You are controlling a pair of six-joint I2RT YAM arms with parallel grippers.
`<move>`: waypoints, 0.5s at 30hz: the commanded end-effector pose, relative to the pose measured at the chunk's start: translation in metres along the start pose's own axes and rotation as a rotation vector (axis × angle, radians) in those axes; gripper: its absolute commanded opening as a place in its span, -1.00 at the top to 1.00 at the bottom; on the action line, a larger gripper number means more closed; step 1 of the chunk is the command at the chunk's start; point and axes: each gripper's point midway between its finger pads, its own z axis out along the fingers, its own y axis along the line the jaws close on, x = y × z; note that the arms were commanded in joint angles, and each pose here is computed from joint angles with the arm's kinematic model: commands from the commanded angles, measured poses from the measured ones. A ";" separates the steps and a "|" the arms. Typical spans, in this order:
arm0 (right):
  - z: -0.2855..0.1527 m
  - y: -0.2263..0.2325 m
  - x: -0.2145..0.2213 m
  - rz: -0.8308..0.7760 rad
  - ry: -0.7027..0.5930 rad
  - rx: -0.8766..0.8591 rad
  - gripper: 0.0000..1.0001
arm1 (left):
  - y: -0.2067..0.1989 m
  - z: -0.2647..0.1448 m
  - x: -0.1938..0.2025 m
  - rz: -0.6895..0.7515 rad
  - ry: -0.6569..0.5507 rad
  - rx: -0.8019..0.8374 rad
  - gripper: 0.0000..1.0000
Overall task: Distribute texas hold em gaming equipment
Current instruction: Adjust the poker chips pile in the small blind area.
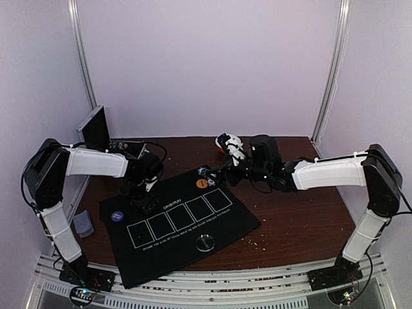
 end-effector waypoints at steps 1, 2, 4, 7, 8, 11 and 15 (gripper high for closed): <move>0.000 -0.002 -0.005 -0.001 -0.017 -0.003 -1.00 | 0.032 0.014 -0.002 -0.110 -0.008 -0.062 -0.88; 0.001 -0.002 -0.004 0.000 -0.015 -0.003 -1.00 | 0.034 0.015 -0.003 -0.121 -0.014 -0.061 -0.84; 0.001 -0.002 -0.003 0.003 -0.013 -0.002 -1.00 | 0.038 0.017 -0.004 -0.137 -0.017 -0.052 -0.77; 0.001 -0.003 -0.002 0.005 -0.009 -0.002 -1.00 | 0.045 0.022 -0.002 -0.156 -0.015 -0.047 -0.71; 0.001 -0.002 -0.001 0.005 -0.005 -0.003 -1.00 | 0.046 0.024 -0.002 -0.164 -0.016 -0.039 -0.70; 0.001 -0.004 0.001 0.002 0.002 0.003 -1.00 | 0.051 0.029 -0.001 -0.179 -0.013 -0.030 -0.61; 0.002 -0.004 0.002 0.002 0.009 0.002 -1.00 | 0.052 0.030 -0.002 -0.181 -0.022 -0.013 -0.60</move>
